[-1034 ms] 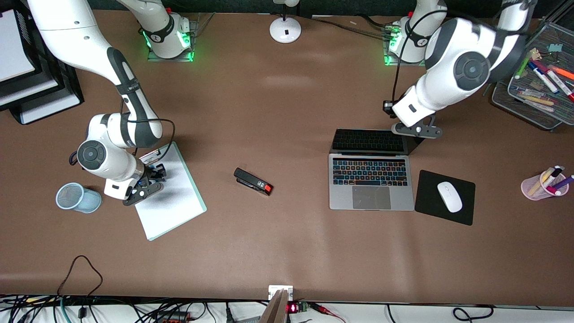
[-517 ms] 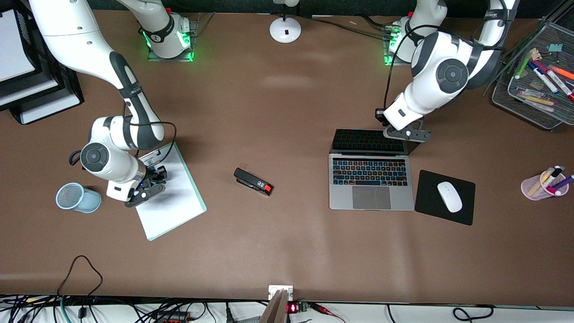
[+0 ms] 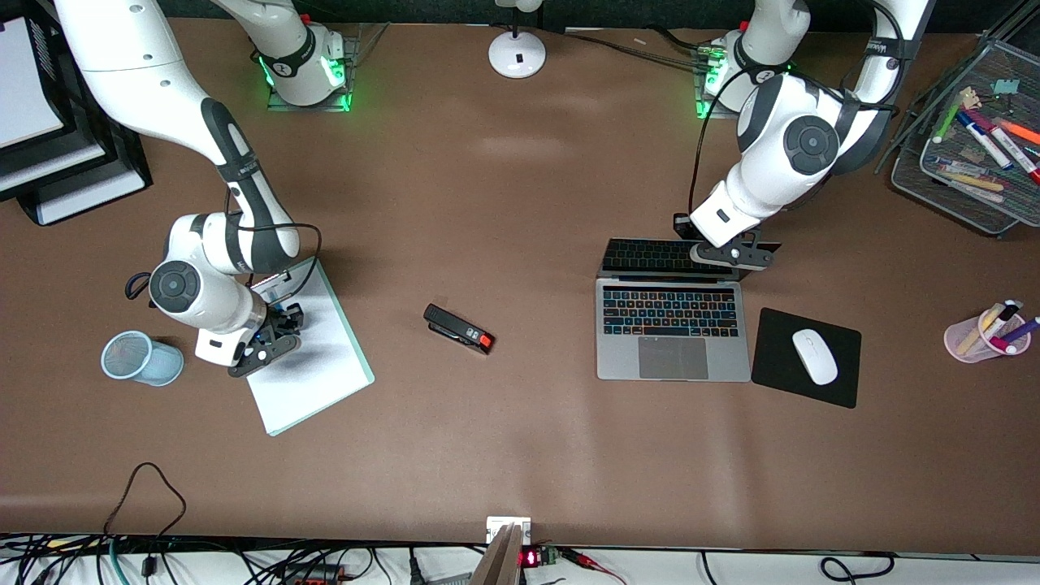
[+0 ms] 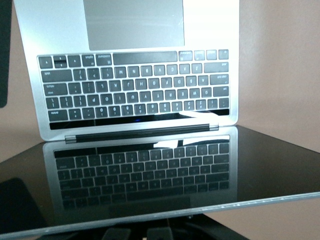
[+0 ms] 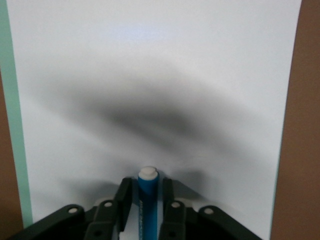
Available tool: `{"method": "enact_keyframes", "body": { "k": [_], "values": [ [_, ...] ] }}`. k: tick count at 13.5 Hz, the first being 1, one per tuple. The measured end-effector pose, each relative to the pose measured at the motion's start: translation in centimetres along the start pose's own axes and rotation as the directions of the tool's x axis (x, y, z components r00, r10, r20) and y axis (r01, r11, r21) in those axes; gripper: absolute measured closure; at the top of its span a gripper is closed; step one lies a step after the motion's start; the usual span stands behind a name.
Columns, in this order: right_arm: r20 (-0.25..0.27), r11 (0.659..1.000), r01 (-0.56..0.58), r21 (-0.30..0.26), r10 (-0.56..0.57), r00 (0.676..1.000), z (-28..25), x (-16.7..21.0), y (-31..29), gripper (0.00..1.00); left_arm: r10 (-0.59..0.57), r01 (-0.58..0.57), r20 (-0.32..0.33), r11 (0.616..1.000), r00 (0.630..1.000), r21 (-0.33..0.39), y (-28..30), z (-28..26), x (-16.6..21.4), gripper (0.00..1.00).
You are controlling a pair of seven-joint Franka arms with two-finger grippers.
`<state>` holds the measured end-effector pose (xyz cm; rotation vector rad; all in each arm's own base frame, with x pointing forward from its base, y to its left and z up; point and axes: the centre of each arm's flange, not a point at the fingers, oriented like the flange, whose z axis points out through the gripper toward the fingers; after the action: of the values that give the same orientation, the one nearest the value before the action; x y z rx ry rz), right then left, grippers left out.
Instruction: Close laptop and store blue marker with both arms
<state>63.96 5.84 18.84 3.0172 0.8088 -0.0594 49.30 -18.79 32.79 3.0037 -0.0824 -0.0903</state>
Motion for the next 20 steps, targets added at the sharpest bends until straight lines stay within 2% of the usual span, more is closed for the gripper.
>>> {"method": "enact_keyframes", "body": {
  "k": [1, 7, 9, 12, 16, 18, 20],
  "values": [
    [-0.001, 1.000, 0.000, 0.000, 0.000, 1.000, 0.0, 0.0, 0.0, 0.84, 0.000, 0.000, -0.006, 1.000, 1.000, -0.002, 0.0, 0.0, 0.1, 0.99],
    [-0.004, 1.000, 0.000, -0.002, 0.000, 1.000, -0.2, 0.1, 0.1, 0.84, 0.009, -0.010, -0.064, 1.000, 0.998, -0.010, 0.3, -2.2, 2.4, 0.99],
    [-0.014, 1.000, -0.001, -0.006, 0.001, 1.000, -0.6, 0.4, 0.2, 0.84, 0.035, -0.034, -0.093, 0.999, 0.995, 0.011, 0.3, -3.1, 3.8, 0.99],
    [-0.064, 1.000, 0.010, -0.030, -0.012, 0.998, -4.1, 1.3, 0.9, 0.84, 0.063, -0.060, -0.109, 0.998, 0.992, 0.031, 0.2, -3.0, 6.2, 0.99],
    [-0.130, 0.991, 0.108, -0.078, -0.118, 0.984, -12.5, 0.4, 3.2, 0.84, 0.048, -0.048, -0.129, 0.999, 0.990, 0.002, -0.3, -0.3, 8.8, 0.99],
    [-0.172, 0.978, 0.186, -0.091, -0.199, 0.965, -16.6, -1.1, 5.4, 0.84, 0.040, -0.042, -0.151, 0.999, 0.988, -0.014, -0.6, 1.4, 9.7, 0.99],
    [-0.233, 0.958, 0.278, -0.071, -0.287, 0.929, -19.9, -2.9, 8.1, 0.84, 0.034, -0.039, -0.164, 0.999, 0.986, -0.026, -0.8, 2.9, 10.3, 0.99]
  ]
}}
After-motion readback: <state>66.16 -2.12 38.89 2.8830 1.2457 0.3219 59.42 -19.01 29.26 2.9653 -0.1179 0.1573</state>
